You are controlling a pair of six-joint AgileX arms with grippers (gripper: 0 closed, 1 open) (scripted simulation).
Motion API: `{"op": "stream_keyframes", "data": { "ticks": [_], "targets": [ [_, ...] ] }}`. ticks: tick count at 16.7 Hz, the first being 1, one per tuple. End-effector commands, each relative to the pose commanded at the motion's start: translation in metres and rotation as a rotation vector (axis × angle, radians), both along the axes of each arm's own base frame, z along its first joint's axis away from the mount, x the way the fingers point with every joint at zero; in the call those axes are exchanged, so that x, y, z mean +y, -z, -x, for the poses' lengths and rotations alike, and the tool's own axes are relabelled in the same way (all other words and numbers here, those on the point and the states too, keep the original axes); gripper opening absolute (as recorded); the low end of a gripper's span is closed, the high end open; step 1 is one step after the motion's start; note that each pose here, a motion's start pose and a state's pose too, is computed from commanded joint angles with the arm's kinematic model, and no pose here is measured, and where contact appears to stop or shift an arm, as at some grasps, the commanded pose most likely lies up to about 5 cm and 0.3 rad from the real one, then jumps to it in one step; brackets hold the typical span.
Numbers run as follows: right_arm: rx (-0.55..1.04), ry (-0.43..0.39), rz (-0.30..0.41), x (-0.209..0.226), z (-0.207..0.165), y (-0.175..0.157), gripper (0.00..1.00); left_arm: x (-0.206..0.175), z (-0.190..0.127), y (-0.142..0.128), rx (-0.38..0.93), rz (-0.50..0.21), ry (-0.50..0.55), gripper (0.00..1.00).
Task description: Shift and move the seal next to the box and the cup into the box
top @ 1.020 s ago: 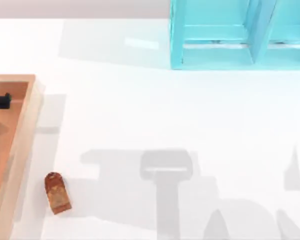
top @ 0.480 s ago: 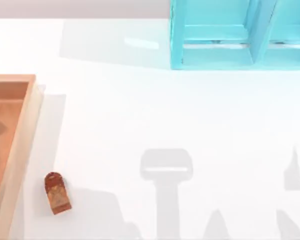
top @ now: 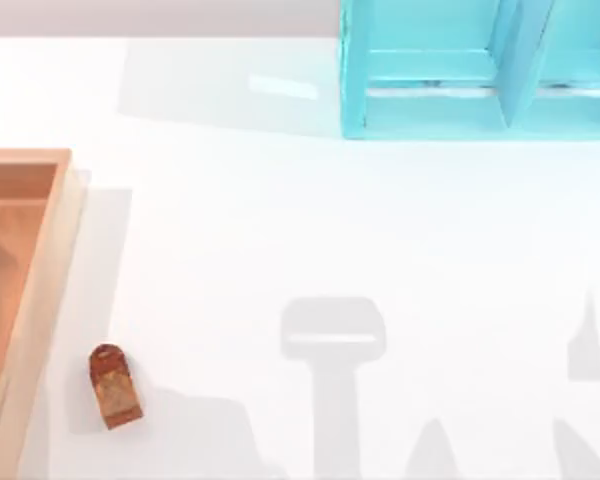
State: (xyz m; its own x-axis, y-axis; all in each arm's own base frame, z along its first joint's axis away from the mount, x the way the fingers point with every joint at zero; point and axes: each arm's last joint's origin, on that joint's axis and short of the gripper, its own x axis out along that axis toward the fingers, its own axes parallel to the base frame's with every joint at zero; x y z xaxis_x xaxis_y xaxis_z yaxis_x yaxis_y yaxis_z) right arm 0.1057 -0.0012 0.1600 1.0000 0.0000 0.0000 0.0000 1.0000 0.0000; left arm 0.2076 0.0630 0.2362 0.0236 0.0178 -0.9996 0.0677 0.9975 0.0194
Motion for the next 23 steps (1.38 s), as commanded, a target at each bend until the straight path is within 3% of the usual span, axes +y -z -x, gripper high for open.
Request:
{"op": "stream_keyframes", "data": {
  "ticks": [4, 10, 14, 23],
  "targets": [
    [0.0, 0.0, 0.0, 0.0, 0.0, 0.0, 1.0, 0.006, -0.001, 0.016, -0.035, -0.003, -0.016, 0.0],
    [0.0, 0.0, 0.0, 0.0, 0.0, 0.0, 1.0, 0.019, -0.012, 0.051, 0.006, 0.049, -0.042, 0.0],
    [0.0, 0.0, 0.0, 0.0, 0.0, 0.0, 1.0, 0.018, -0.012, 0.053, 0.009, 0.052, -0.042, 0.0],
    [0.0, 0.0, 0.0, 0.0, 0.0, 0.0, 1.0, 0.018, -0.012, 0.053, 0.009, 0.052, -0.042, 0.68]
  ]
}}
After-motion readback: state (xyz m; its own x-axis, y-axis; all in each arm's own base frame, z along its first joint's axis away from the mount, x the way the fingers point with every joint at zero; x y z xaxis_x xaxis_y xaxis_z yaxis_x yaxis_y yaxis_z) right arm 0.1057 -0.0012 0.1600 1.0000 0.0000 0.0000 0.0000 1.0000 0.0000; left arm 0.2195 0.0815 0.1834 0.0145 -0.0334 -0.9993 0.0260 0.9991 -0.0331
